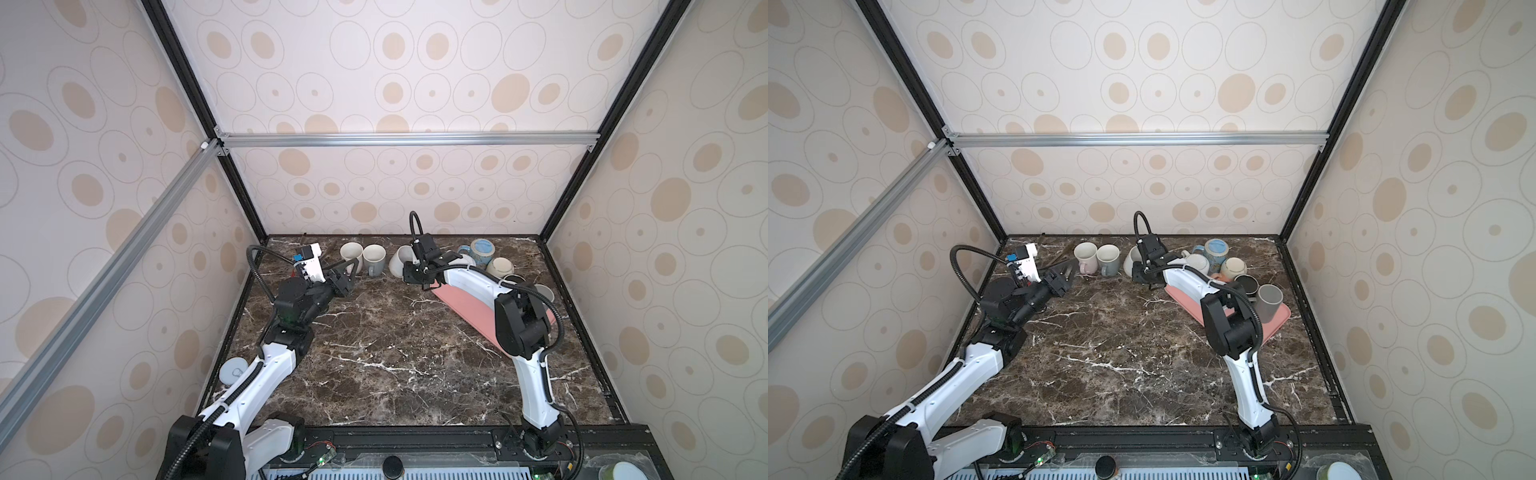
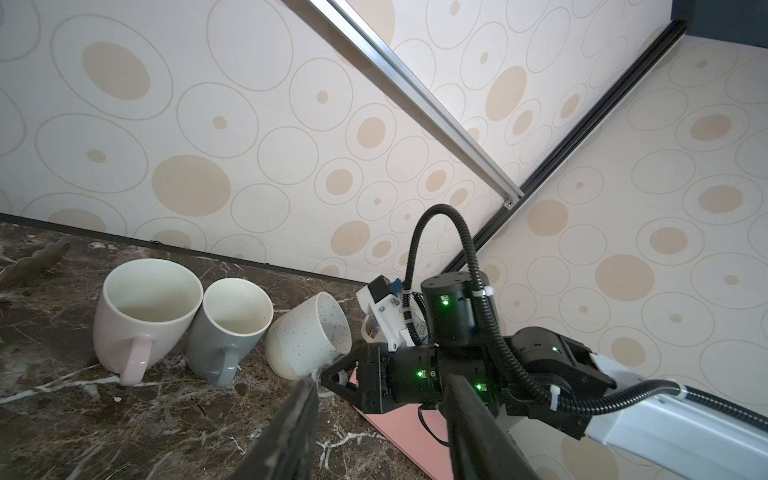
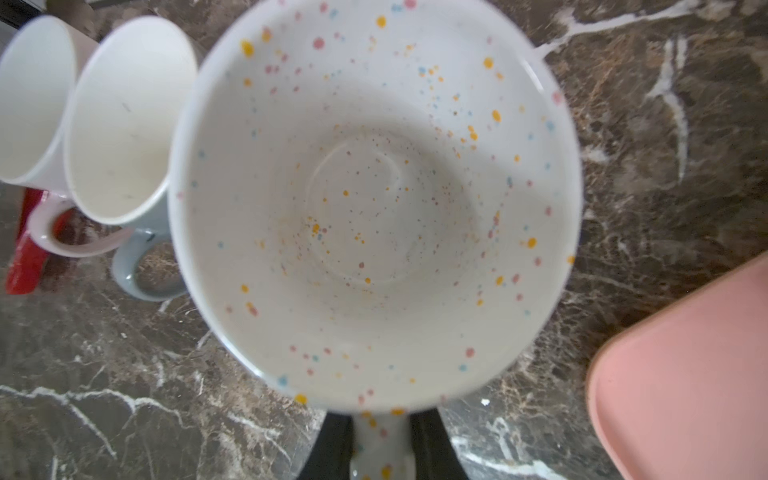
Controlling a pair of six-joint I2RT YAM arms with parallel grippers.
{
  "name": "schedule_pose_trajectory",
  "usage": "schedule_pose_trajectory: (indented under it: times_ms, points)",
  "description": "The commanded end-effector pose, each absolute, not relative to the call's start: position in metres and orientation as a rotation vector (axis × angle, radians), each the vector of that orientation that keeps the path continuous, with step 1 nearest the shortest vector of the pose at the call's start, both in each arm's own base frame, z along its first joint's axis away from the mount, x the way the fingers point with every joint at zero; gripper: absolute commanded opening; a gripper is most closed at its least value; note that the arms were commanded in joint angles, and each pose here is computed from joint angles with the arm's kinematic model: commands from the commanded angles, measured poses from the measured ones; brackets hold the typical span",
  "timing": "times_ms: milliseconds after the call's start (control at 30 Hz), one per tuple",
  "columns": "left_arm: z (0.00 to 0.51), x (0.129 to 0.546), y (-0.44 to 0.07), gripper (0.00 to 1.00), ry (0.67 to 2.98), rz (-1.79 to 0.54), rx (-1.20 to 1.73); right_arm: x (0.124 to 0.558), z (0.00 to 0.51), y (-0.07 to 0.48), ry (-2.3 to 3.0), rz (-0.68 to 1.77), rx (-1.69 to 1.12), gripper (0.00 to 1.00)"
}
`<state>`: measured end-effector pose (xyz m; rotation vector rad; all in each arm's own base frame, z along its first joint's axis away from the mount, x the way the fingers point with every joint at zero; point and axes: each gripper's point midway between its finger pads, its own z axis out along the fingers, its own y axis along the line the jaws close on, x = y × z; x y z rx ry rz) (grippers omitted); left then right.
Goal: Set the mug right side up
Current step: 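Lower the cream mug upright beside the grey mug with the right gripper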
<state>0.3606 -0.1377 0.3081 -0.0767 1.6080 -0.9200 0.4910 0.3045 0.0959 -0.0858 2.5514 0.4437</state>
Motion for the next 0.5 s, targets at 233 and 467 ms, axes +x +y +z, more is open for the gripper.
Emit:
schedule_pose_trajectory:
  times_ms: [233, 467]
  points:
    - [0.32, 0.347, -0.127, 0.51, 1.576, -0.877, -0.064, 0.512, 0.106, 0.303, 2.541, 0.265, -0.138, 0.0]
    - [0.323, 0.342, -0.123, 0.52, 1.574, -0.853, -0.067, 0.515, 0.112, 0.316, 2.519, 0.241, -0.195, 0.08]
